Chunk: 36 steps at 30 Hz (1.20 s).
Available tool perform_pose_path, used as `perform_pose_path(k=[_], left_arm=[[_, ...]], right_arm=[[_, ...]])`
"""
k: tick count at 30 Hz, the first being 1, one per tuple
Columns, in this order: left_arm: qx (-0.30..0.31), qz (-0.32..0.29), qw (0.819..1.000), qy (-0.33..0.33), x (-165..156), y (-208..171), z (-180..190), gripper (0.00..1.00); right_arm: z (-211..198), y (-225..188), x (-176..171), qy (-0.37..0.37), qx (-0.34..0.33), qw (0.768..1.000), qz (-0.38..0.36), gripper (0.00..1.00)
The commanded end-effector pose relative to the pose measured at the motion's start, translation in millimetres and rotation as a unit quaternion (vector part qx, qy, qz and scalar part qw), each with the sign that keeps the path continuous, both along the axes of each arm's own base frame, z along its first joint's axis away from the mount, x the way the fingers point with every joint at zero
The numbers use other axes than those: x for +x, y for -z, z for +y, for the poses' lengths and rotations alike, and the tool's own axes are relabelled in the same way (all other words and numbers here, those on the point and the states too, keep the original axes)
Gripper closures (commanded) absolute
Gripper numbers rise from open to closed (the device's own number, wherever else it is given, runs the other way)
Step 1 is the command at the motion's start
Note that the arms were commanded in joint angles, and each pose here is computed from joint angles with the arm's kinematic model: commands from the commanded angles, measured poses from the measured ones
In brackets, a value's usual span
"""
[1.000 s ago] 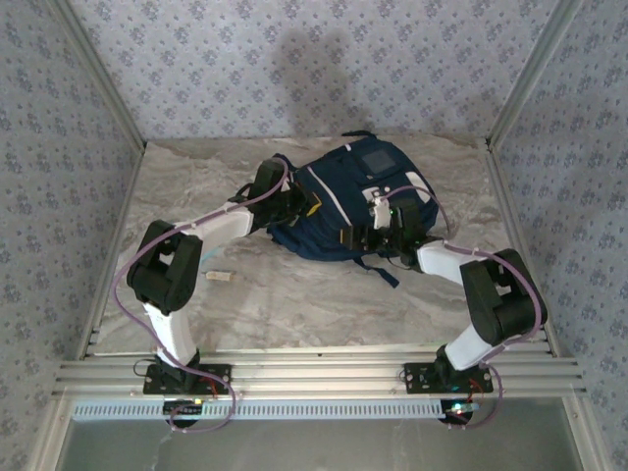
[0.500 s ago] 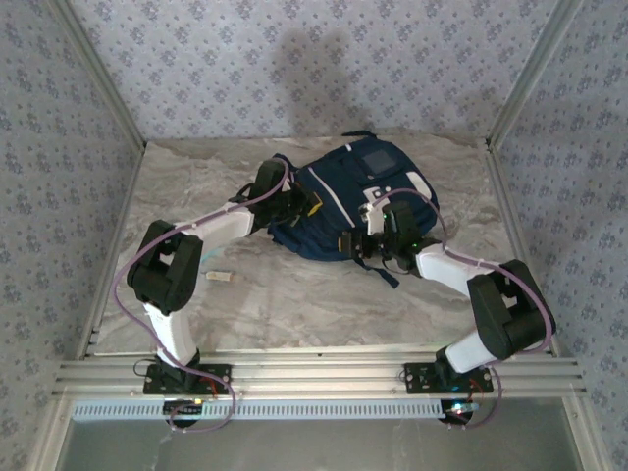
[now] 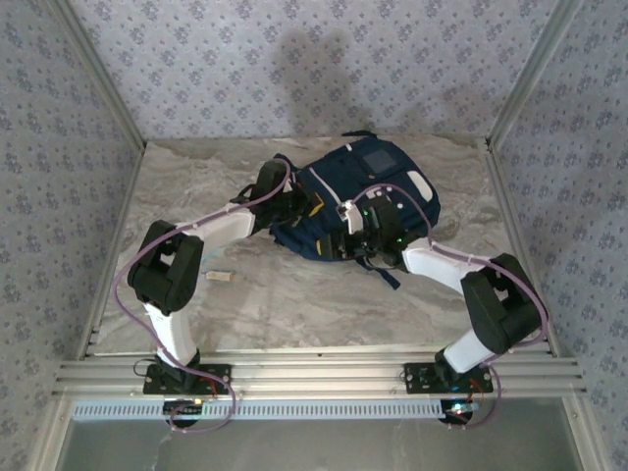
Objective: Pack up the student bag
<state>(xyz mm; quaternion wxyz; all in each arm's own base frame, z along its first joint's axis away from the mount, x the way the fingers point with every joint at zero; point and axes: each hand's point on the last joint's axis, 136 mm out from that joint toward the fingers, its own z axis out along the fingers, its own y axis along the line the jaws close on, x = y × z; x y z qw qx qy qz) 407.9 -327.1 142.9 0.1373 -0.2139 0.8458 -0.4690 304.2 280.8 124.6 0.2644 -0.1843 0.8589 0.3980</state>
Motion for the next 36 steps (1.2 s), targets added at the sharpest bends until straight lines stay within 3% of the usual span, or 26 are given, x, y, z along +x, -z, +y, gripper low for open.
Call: perform_pose_path(k=[1, 5, 9, 16, 21, 27, 36], left_arm=[[-0.016, -0.044, 0.999, 0.015, 5.2, -22.0, -9.3, 0.95], [0.020, -0.051, 0.998, 0.027, 2.1, -16.8, -1.9, 0.62], [0.095, -0.063, 0.992, 0.050, -4.9, -5.8, 14.8, 0.53], [0.191, -0.120, 0.966, 0.125, -31.7, -12.4, 23.0, 0.51], [0.271, -0.176, 0.922, 0.212, -56.9, -16.8, 9.8, 0.57], [0.296, -0.201, 0.886, 0.295, -80.6, -5.0, -9.4, 0.66], [0.370, -0.226, 0.831, 0.349, -84.6, 13.9, -23.1, 0.56]], right_arm=[[-23.2, -5.4, -7.1, 0.027, -0.034, 0.999, 0.013, 0.35], [-54.8, -13.1, -10.6, 0.082, -0.050, 0.995, 0.026, 0.29], [-86.8, -19.2, -1.8, 0.159, -0.057, 0.985, 0.028, 0.27], [-114.1, -12.2, 24.9, 0.270, -0.056, 0.960, 0.043, 0.29], [-117.4, 0.9, 41.7, 0.309, -0.063, 0.947, 0.065, 0.31], [-122.1, 13.7, 61.5, 0.370, -0.045, 0.922, 0.109, 0.35], [-117.8, 19.1, 79.2, 0.402, -0.025, 0.907, 0.118, 0.38]])
